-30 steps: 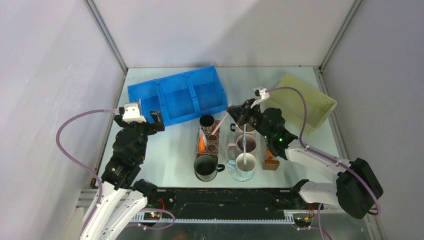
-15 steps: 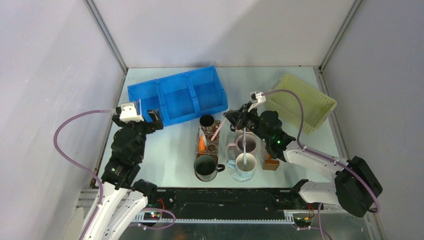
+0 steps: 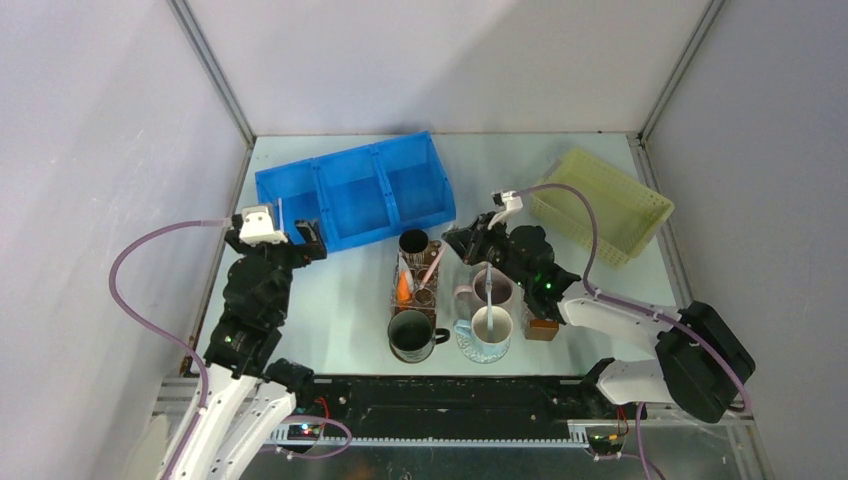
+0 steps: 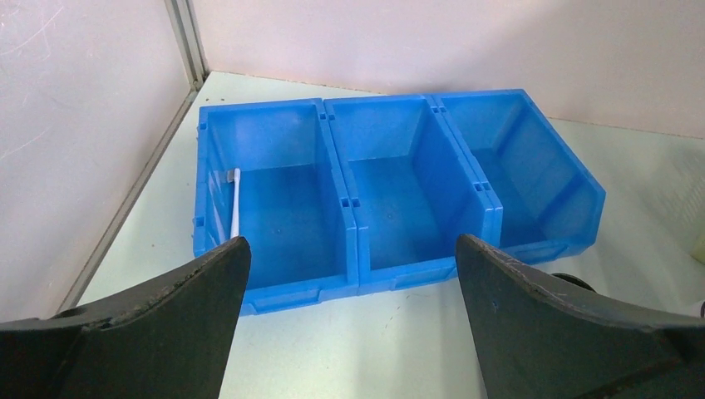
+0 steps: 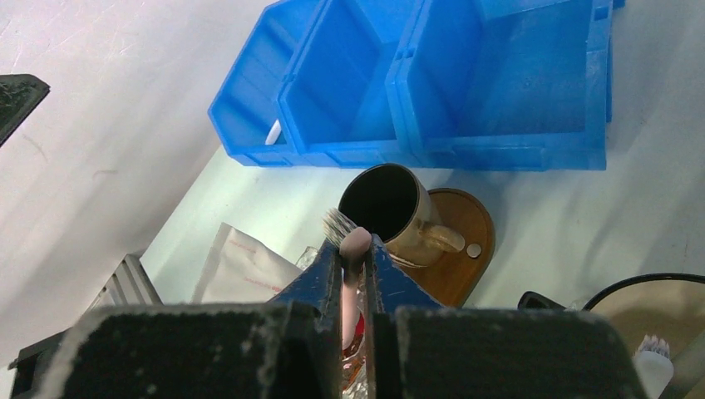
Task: Prepare toiletry sets of a toothbrush and toothpaste on the tray
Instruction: Place the toothbrush in the toothpaste holder.
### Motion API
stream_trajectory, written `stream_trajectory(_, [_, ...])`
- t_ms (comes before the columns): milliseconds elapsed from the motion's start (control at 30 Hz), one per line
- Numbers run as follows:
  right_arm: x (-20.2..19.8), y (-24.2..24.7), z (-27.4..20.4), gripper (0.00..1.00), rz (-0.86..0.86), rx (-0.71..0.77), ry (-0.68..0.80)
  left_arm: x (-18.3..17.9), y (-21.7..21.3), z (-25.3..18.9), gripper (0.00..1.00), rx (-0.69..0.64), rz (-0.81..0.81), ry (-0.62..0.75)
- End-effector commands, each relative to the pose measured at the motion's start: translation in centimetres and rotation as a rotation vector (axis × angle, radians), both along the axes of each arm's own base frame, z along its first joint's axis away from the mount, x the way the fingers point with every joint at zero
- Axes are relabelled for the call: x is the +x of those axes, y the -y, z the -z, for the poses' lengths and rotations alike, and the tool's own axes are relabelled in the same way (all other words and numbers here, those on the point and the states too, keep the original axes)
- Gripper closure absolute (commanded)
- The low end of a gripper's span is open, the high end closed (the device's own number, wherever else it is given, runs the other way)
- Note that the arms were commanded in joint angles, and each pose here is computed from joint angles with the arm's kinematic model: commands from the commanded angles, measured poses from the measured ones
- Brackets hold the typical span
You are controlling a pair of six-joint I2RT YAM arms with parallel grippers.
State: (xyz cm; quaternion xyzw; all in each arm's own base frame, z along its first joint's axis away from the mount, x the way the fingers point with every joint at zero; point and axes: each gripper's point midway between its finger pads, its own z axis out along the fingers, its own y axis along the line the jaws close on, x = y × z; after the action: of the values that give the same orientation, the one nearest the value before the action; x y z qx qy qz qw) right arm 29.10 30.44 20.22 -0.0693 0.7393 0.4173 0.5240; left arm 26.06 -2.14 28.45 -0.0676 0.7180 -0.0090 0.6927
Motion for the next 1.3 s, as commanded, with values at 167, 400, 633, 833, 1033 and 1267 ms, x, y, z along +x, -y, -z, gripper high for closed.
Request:
stream_trajectory(167, [0.3,-0.2,-0.5,1.00,0.059,0.061,0.017,0.1,-0.2,-1.0,0.00,-0.035,-0.004,0.043])
stream_trajectory(400, [0.0,-0.3,0.4,1.00,0.105,0.067,0.018,0.1,-0.2,-1.0,0.00,-0.039,-0.001,0.046])
stream_trajectory(633, [-0.3,0.0,1.3,1.00,0.151,0.084,0.015,0.1,-0.3,-1.0,0.00,-0.043,-0.003,0.049])
stream_trajectory(833, [-0.5,0.5,1.5,1.00,0.196,0.089,0.019,0.1,-0.2,-1.0,0.00,-0.045,0.002,0.048])
stream_trajectory(1033, [-0.8,0.3,1.8,1.00,0.206,0.086,0.017,0.1,-0.3,-1.0,0.00,-0.046,-0.001,0.049])
stream_trajectory(1267, [-1.2,0.0,2.1,0.94,0.197,0.074,0.019,0.2,-0.4,-1.0,0.00,-0.049,-0.002,0.048])
